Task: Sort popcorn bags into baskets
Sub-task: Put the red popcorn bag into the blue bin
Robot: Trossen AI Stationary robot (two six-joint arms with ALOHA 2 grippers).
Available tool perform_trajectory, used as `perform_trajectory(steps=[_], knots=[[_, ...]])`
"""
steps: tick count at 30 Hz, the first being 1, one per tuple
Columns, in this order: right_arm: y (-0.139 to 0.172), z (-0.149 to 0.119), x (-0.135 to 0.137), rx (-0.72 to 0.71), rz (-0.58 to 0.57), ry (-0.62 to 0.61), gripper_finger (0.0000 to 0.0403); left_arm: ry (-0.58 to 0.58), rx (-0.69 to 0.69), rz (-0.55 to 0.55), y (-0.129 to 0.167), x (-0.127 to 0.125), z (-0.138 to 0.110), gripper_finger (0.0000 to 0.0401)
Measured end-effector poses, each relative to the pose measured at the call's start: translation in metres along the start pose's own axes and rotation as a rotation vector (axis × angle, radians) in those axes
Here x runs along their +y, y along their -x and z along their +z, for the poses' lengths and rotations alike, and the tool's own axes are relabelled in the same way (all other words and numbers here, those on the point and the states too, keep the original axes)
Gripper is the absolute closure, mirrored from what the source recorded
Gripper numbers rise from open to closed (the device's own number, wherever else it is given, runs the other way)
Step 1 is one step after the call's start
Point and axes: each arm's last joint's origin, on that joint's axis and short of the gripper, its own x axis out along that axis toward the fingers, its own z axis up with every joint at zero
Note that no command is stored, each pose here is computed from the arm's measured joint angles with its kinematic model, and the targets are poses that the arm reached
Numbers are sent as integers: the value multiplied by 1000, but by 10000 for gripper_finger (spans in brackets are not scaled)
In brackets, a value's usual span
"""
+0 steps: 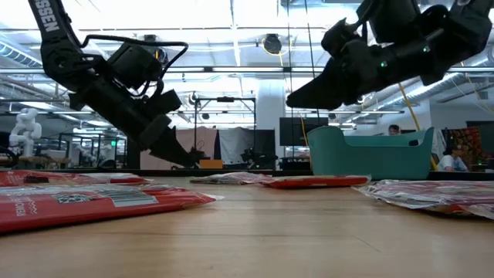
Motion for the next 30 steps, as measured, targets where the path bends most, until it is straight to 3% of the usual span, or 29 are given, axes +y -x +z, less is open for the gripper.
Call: perform_trajectory(steps=[6,18,22,28,30], knots=[[-11,-12,1,5,3,1,250,-1,52,3,-12,-1,-14,152],[-14,-16,2,15,3,1,250,8,27,-31,-36,-8,-12,165],[-14,-15,2,5,1,-9,250,-7,39,-38,-44,-9,-13,222],[-13,-15,3,4,-61,-63,250,-32,-32,-25,-43,-9,-5,378],[-14,-13,7,-7,-79,-66,250,-30,-66,-15,-41,-8,-1,389]])
